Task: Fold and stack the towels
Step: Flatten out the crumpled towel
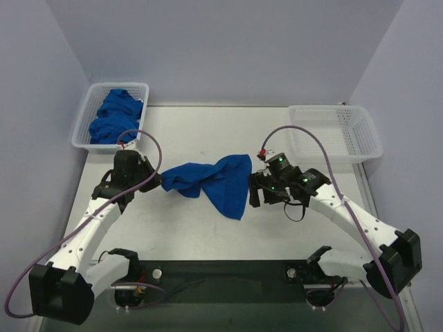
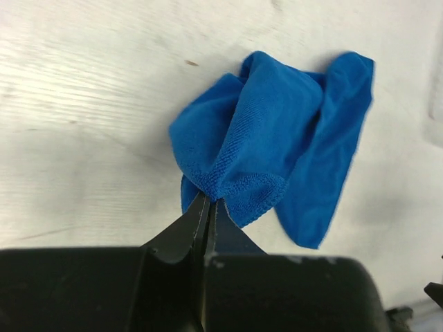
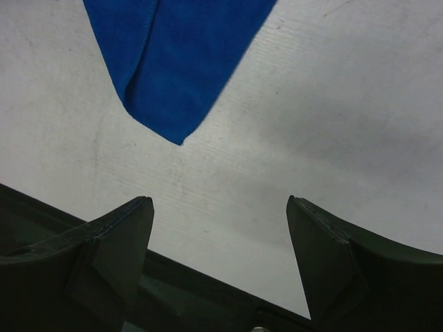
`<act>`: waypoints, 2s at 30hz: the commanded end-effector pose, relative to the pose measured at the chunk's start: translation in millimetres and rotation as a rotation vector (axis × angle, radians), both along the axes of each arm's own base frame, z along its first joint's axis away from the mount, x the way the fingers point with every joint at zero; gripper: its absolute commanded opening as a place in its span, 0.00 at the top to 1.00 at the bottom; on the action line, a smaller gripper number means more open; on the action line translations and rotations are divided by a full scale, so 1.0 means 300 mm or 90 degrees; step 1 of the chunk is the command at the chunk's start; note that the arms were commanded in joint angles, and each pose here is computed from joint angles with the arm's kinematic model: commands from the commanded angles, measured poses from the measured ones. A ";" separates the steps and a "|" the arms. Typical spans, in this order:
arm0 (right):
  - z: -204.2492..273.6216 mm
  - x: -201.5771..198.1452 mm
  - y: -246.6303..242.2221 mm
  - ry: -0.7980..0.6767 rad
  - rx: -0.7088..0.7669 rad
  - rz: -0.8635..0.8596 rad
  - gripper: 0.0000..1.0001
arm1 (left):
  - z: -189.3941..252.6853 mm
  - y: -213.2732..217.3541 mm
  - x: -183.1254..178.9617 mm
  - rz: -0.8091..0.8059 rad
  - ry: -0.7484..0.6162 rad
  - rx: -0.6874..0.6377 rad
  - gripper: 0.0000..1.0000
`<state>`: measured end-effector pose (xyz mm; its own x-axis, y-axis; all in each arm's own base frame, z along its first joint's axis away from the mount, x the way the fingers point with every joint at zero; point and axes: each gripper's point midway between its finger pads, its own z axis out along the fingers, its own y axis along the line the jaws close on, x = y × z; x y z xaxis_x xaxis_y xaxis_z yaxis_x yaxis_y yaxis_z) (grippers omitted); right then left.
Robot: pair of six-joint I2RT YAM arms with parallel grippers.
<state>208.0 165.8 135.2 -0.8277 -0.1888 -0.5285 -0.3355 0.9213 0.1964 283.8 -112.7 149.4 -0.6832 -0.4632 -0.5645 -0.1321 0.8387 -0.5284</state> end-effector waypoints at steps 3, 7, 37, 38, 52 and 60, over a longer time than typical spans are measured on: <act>-0.112 0.072 0.109 0.014 -0.030 -0.019 0.28 | 0.119 0.181 0.015 0.093 -0.047 0.129 0.99; -0.167 0.090 0.209 0.026 -0.046 0.016 0.36 | 0.212 0.221 0.063 0.112 -0.078 0.158 0.82; -0.424 0.163 -0.089 0.089 -0.208 -0.141 0.59 | -0.376 -0.131 -0.034 -0.178 0.279 0.114 0.14; -0.408 0.196 -0.081 0.081 -0.206 -0.142 0.59 | -0.384 -0.147 -0.072 -0.181 0.288 0.088 0.14; -0.279 0.325 -0.045 0.056 -0.131 -0.119 0.56 | -0.119 -0.226 -0.378 -0.162 0.183 -0.097 0.12; -0.190 0.255 0.008 0.038 -0.065 -0.104 0.55 | -0.036 -0.215 0.004 -0.122 0.081 0.037 0.25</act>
<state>302.0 163.6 66.5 -0.8773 -0.1015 -0.4690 -0.1560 0.9846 0.0788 236.8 -182.2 134.7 -0.8706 -0.3143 -0.3784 -0.0703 0.8409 -0.5366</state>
